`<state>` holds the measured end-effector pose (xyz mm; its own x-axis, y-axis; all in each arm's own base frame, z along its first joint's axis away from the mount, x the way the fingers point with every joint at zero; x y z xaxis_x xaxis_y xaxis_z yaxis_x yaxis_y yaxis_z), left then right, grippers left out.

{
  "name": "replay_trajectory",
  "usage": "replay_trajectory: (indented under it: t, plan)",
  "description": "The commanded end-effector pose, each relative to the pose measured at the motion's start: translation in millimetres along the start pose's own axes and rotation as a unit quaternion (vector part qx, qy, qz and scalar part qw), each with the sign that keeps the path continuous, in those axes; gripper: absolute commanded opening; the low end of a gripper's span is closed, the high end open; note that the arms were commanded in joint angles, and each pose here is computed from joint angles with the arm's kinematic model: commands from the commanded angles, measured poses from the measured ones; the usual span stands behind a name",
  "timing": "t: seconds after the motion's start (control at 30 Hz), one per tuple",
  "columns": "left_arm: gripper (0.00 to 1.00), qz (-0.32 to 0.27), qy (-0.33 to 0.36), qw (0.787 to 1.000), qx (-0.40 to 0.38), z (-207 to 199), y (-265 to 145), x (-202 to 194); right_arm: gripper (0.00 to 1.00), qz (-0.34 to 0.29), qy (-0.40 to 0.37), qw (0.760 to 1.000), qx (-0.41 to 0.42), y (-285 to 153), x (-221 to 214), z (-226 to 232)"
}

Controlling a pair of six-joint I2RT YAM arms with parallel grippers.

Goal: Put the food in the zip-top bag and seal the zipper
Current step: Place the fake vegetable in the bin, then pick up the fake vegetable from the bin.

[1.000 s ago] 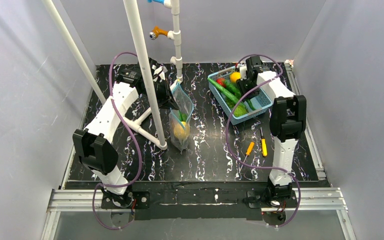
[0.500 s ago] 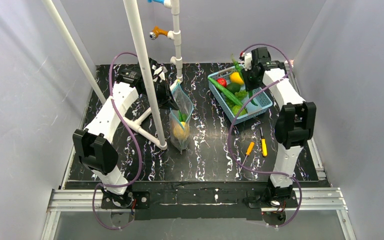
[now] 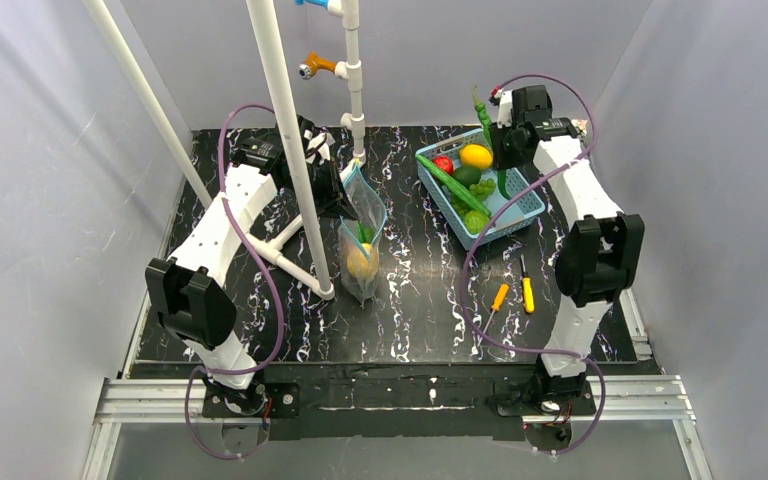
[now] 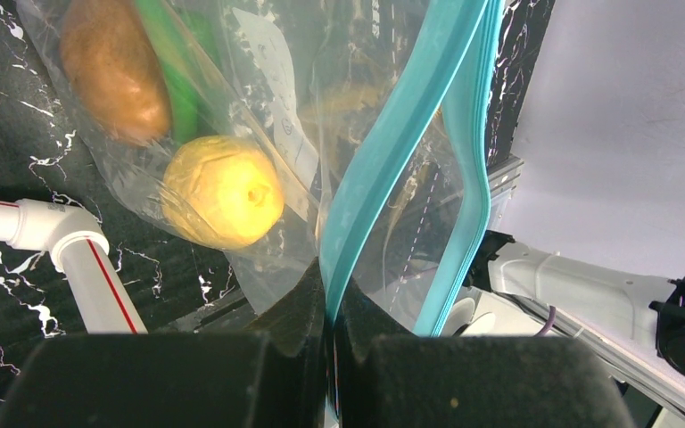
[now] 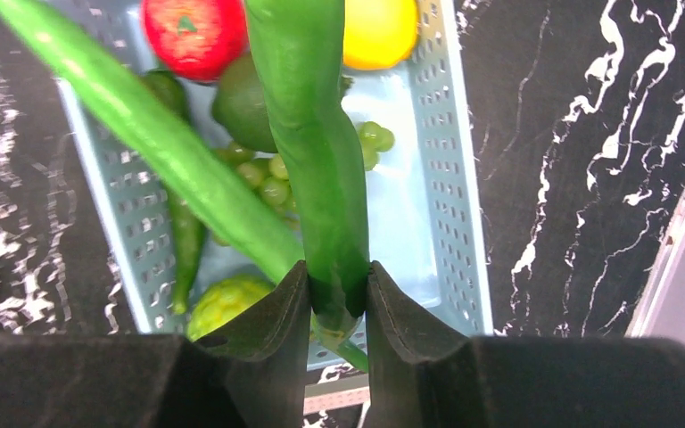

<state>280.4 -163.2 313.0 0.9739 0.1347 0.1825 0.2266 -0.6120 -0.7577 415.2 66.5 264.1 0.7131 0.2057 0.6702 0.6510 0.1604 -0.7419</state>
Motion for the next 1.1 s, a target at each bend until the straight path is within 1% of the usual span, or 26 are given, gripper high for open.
replay_trajectory:
  t: [0.0, 0.1, 0.2, 0.27, 0.33, 0.4, 0.57, 0.6, 0.63, 0.7, 0.77, 0.83, 0.9, 1.0, 1.07]
  plan:
    - [0.00, -0.005, 0.012, 1.000, -0.017, -6, -13, -8, 0.26, 0.042, 0.012, 0.998, -0.049, 23, -6, -19]
    - [0.00, -0.004, 0.012, 1.000, -0.017, -6, -11, -6, 0.31, 0.074, 0.014, 0.996, -0.049, 38, -16, -20]
    - [0.00, -0.003, 0.013, 1.000, -0.020, -8, -10, -4, 0.43, 0.089, 0.013, 0.995, -0.053, 44, -21, -21]
    - [0.00, -0.002, 0.012, 1.000, -0.019, -7, -9, -3, 0.55, 0.087, 0.011, 0.994, -0.063, 43, -19, -23]
    - [0.00, 0.000, 0.011, 1.000, -0.019, -7, -8, -2, 0.63, 0.076, 0.013, 0.995, -0.065, 39, -13, -23]
    - [0.00, 0.002, 0.011, 1.000, -0.018, -6, -6, -2, 0.67, 0.064, 0.030, 0.996, -0.047, 34, -4, -19]
    - [0.00, 0.001, 0.010, 1.000, -0.018, -7, -4, 0, 0.67, 0.038, 0.106, 0.993, 0.029, 38, 11, -1]
    - [0.00, 0.001, 0.010, 1.000, -0.019, -7, -4, 1, 0.65, 0.037, 0.125, 0.991, 0.037, 40, 14, 1]
    - [0.00, 0.001, 0.010, 1.000, -0.019, -7, -4, 1, 0.63, 0.041, 0.162, 0.985, 0.044, 42, 17, 6]
    - [0.00, 0.003, 0.009, 1.000, -0.018, -6, -3, 1, 0.63, 0.044, 0.225, 0.971, 0.073, 42, 24, 14]
    - [0.00, 0.004, 0.008, 1.000, -0.017, -6, -2, 1, 0.63, 0.040, 0.290, 0.949, 0.121, 44, 26, 26]
    - [0.00, 0.004, 0.007, 1.000, -0.017, -5, -2, 1, 0.63, 0.041, 0.342, 0.929, 0.138, 50, 19, 33]
    - [0.00, 0.003, 0.008, 1.000, -0.018, -6, -3, 1, 0.63, 0.041, 0.385, 0.913, 0.127, 57, 11, 35]
    - [0.00, 0.003, 0.009, 1.000, -0.014, -6, -4, 1, 0.63, 0.043, 0.410, 0.904, 0.112, 64, 4, 35]
    - [0.00, 0.004, 0.010, 1.000, -0.014, -5, -3, 0, 0.63, 0.024, 0.397, 0.908, 0.135, 66, 10, 38]
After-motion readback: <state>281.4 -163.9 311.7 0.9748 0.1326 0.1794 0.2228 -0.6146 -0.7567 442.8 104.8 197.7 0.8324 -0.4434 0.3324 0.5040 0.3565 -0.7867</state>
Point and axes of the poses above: each gripper's point midway between its finger pads, its own y axis out along the fingers, its own z axis along the line the jaws close on, x = y × z, the point moved 10 cm from there along -y, back along the fingers, and after that the axes turned 1 degree about y, right-handed, at the moved point
